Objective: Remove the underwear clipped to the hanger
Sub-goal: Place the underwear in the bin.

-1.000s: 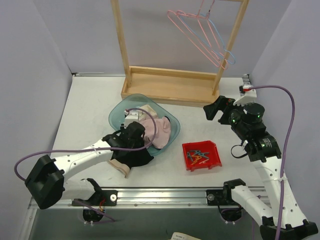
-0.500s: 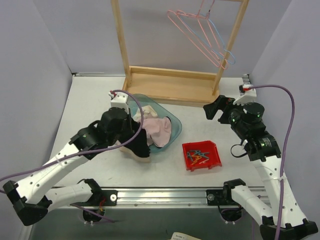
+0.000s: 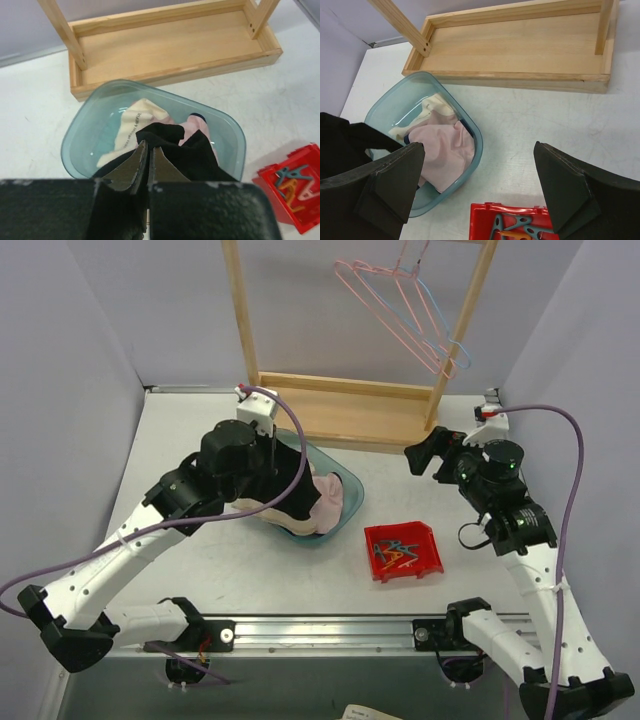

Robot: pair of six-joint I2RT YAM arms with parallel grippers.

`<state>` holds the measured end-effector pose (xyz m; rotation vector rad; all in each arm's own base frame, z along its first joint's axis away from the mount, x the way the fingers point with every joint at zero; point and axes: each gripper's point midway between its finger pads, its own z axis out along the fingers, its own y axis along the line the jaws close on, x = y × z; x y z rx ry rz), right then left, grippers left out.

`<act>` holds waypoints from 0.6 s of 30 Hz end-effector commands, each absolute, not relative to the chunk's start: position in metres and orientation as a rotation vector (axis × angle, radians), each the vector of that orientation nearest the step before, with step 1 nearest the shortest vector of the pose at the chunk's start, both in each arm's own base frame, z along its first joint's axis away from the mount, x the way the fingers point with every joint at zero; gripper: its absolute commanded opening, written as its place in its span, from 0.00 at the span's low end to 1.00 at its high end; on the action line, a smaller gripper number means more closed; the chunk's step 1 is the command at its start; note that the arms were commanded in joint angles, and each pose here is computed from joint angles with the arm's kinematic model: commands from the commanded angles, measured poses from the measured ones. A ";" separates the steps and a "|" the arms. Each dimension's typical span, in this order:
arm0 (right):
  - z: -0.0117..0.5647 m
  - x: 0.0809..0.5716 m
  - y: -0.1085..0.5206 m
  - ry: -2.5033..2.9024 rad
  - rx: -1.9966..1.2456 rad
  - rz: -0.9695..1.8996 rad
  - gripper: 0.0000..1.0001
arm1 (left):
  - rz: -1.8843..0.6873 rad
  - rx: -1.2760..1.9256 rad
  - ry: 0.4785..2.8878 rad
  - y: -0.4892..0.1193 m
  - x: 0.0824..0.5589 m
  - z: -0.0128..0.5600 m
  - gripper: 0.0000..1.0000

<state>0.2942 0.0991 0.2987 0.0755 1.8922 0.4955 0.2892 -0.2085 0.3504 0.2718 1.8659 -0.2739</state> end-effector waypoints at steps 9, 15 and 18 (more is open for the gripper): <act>0.302 0.305 0.102 1.861 0.070 0.492 0.97 | -0.300 0.236 1.631 -0.206 0.360 0.402 0.03; 0.296 0.308 0.103 1.875 0.065 0.490 0.98 | -0.444 0.308 1.560 -0.235 0.370 0.409 0.03; 0.297 0.307 0.102 1.872 0.062 0.488 0.98 | -0.476 0.355 1.611 -0.250 0.377 0.389 0.03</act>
